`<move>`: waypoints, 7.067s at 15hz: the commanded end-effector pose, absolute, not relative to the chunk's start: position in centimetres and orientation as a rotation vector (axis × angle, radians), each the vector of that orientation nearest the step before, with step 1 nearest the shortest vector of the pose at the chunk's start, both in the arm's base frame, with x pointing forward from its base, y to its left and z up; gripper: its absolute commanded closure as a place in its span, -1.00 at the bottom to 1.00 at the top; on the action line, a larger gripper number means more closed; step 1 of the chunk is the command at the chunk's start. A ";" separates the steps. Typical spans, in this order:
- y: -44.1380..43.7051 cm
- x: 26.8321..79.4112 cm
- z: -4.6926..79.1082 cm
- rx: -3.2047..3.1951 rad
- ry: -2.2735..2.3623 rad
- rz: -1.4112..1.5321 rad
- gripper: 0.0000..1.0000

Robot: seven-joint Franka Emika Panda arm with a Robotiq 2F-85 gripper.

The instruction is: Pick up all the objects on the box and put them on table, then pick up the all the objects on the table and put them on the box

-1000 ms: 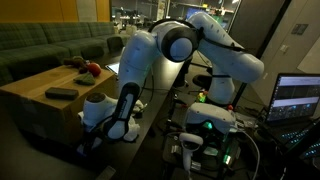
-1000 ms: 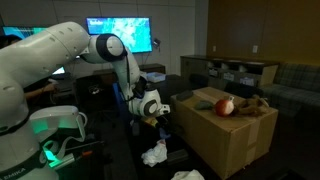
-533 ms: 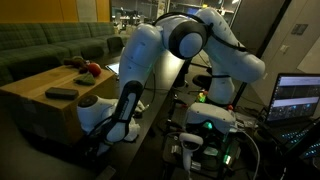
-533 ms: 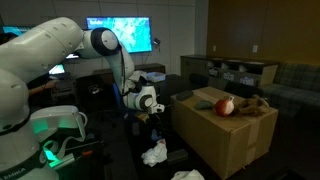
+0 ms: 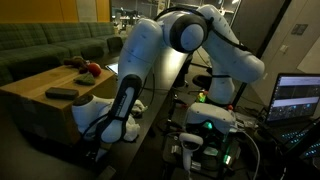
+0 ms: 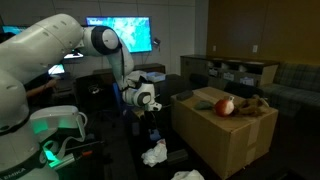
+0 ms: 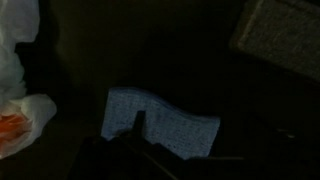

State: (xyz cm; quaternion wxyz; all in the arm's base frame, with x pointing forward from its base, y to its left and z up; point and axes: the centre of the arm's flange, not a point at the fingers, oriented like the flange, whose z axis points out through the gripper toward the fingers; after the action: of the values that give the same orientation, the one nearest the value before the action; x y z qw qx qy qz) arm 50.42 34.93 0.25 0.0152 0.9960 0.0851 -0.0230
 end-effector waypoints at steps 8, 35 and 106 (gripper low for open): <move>33.5 52.6 3.9 3.095 -0.008 -0.005 -1.00; 34.2 53.0 2.4 2.691 -1.687 -0.167 -1.00; 31.7 54.6 0.7 2.280 -2.006 -0.047 -1.00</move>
State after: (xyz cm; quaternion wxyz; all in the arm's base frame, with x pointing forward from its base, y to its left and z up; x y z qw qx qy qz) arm 54.75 31.27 -0.15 0.0460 0.7529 -0.6563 -0.0151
